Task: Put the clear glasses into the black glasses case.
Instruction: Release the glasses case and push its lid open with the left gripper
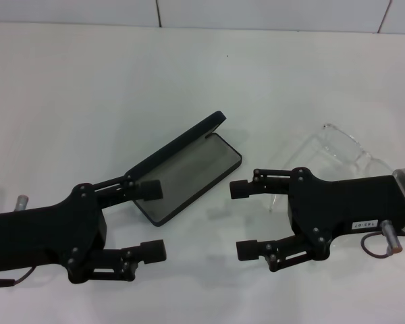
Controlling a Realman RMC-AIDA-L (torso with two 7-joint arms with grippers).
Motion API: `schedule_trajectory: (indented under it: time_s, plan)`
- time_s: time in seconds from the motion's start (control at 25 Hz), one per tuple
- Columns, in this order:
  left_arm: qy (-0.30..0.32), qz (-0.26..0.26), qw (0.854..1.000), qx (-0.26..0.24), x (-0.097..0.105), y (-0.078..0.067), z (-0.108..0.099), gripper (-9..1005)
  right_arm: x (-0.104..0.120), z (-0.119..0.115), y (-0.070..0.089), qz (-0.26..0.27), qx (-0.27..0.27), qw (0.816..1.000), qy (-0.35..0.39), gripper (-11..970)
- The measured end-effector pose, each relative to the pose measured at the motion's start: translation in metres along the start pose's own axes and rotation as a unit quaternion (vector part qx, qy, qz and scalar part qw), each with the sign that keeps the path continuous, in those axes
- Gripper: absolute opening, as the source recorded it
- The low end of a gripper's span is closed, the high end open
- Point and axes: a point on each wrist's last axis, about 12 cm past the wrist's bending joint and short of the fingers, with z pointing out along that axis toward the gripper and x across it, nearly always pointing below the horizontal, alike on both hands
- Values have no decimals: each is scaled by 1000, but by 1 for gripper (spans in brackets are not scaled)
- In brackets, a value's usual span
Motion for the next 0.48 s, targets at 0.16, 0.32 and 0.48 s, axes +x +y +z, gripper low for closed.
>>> schedule_trajectory:
  time_s: [0.16,0.32,0.48]
  plan:
    - [0,0,1000,0,0,0,0,879,0,0,0,0,0,1000,0,886]
    - [0,-1,1000,0,1,0,0,869,0,0,0,0,0,1000,0,886]
    - [-1,1,1000,0,0,0,0,860,0,0,0,-1,3,1000,0,885]
